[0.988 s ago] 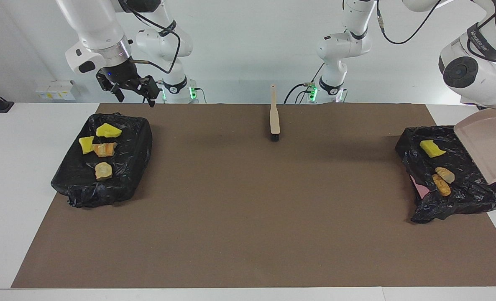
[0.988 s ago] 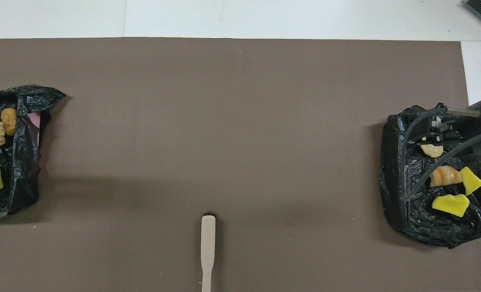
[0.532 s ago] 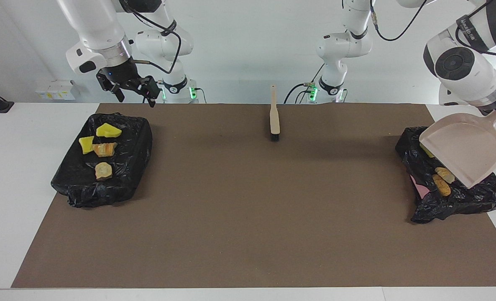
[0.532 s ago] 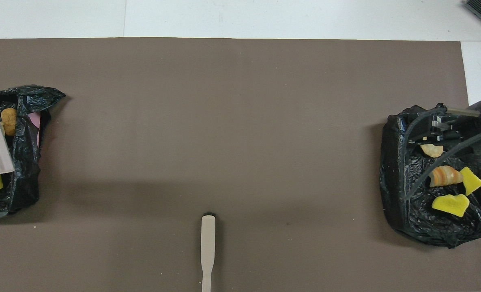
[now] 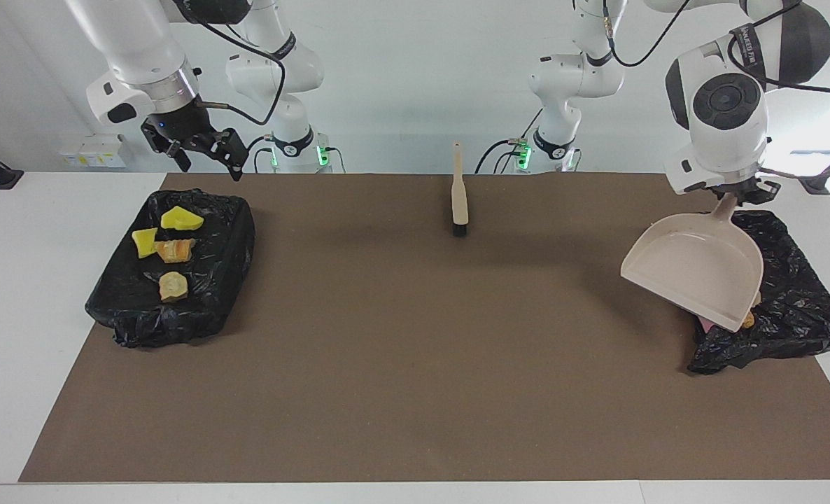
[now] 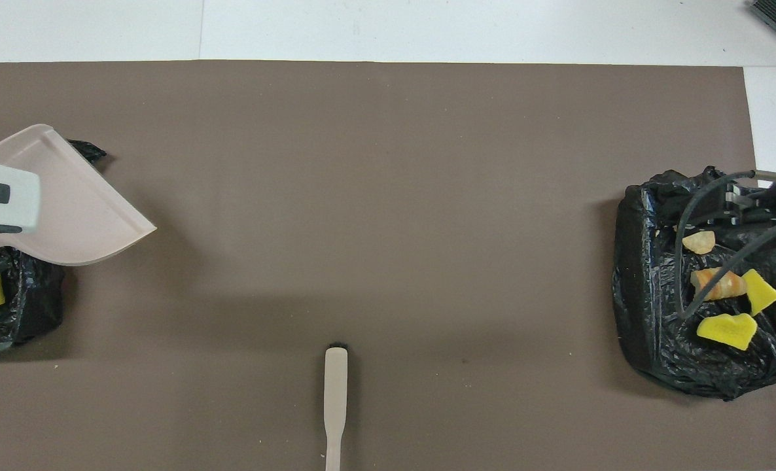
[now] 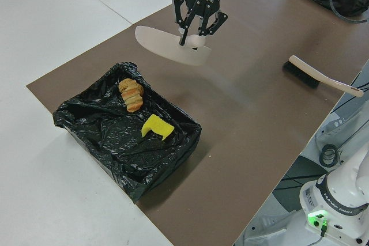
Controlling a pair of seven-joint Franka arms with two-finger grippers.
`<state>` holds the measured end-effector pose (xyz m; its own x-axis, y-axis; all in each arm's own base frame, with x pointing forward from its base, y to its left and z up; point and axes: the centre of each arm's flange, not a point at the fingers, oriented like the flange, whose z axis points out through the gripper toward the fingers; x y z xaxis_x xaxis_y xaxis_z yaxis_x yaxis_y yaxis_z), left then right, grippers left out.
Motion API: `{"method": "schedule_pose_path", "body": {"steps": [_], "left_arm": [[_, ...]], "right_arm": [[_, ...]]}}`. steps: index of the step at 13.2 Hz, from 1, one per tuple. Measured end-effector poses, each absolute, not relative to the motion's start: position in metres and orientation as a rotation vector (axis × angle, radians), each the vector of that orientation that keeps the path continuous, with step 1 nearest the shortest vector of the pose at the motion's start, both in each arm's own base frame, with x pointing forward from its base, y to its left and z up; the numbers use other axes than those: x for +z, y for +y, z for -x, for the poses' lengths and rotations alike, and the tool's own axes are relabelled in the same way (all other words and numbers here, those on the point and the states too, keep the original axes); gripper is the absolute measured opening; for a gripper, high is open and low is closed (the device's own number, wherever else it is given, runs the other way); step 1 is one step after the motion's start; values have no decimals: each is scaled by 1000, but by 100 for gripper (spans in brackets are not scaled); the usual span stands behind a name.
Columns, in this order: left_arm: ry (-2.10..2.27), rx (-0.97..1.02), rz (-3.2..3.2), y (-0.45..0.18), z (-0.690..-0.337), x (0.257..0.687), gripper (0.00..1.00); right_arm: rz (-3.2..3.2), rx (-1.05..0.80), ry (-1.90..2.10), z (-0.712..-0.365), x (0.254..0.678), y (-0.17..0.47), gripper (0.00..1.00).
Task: Sweep and dump trash in bin
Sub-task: 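Bring the dustpan back to the table center with the left gripper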
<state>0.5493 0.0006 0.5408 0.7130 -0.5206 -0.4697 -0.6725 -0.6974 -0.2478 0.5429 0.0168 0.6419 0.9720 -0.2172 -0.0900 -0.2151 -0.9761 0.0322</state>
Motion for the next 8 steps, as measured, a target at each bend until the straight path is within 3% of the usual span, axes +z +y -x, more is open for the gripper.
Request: {"method": "schedule_pose_path", "body": {"steps": [8], "left_arm": [[566,331,2914,-89,-541,532,32]], "right_arm": [[-3088,-175,-311,-542,639,24,100]]}}
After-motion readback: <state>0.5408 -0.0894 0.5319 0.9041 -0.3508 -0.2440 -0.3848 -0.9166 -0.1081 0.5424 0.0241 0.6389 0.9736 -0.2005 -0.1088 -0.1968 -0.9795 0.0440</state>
